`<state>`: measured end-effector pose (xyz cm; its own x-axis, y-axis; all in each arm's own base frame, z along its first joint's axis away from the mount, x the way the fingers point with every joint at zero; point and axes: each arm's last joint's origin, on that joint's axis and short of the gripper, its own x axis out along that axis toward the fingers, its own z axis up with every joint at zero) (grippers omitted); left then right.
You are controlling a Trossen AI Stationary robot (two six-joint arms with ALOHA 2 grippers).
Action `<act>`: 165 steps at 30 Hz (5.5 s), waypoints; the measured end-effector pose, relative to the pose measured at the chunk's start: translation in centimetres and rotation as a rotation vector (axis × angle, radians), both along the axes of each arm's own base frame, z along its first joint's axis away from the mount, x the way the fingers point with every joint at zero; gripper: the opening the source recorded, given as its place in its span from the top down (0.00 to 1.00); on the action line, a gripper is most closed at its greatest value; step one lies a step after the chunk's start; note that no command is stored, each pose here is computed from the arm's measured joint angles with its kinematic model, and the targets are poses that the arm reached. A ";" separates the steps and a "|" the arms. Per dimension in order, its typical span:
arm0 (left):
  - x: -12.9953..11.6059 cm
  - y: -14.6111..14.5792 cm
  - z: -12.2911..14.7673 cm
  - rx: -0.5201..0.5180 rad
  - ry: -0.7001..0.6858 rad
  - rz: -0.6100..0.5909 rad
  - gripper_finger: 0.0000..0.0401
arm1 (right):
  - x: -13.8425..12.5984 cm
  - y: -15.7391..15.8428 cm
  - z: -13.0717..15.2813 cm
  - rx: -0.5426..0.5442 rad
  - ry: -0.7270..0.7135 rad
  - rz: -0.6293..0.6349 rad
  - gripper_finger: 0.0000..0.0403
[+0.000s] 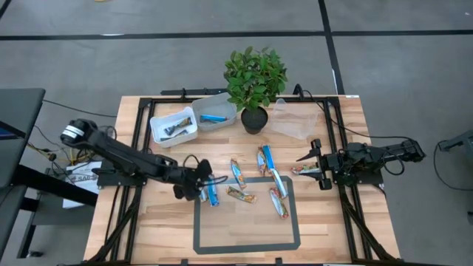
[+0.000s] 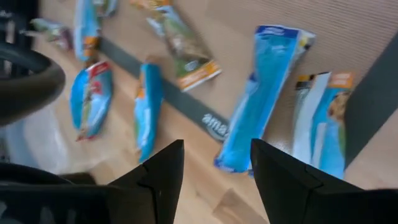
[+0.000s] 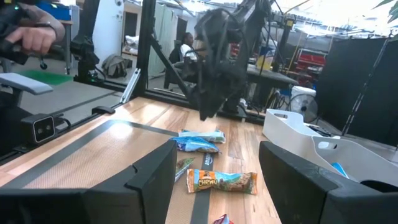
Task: Pick and place Granola Bars by type
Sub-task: Put the blue granola bar into the white bin, then put the yellow granola bar into the transparent bin
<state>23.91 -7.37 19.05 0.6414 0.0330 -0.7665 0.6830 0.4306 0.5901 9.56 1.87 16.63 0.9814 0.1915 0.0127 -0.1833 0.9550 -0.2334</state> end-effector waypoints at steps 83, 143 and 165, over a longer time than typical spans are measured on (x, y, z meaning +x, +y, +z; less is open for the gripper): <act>-1.7 14.7 3.6 0.261 -0.347 1.301 0.92 | 0.0 0.0 0.0 0.000 0.000 0.000 0.44; -1.4 8.8 4.4 -0.080 -0.174 0.683 0.58 | 0.0 0.0 0.0 0.000 0.000 0.000 0.44; -1.6 9.0 4.5 0.120 -0.142 0.610 0.58 | 0.0 0.0 0.0 0.000 0.000 0.000 0.44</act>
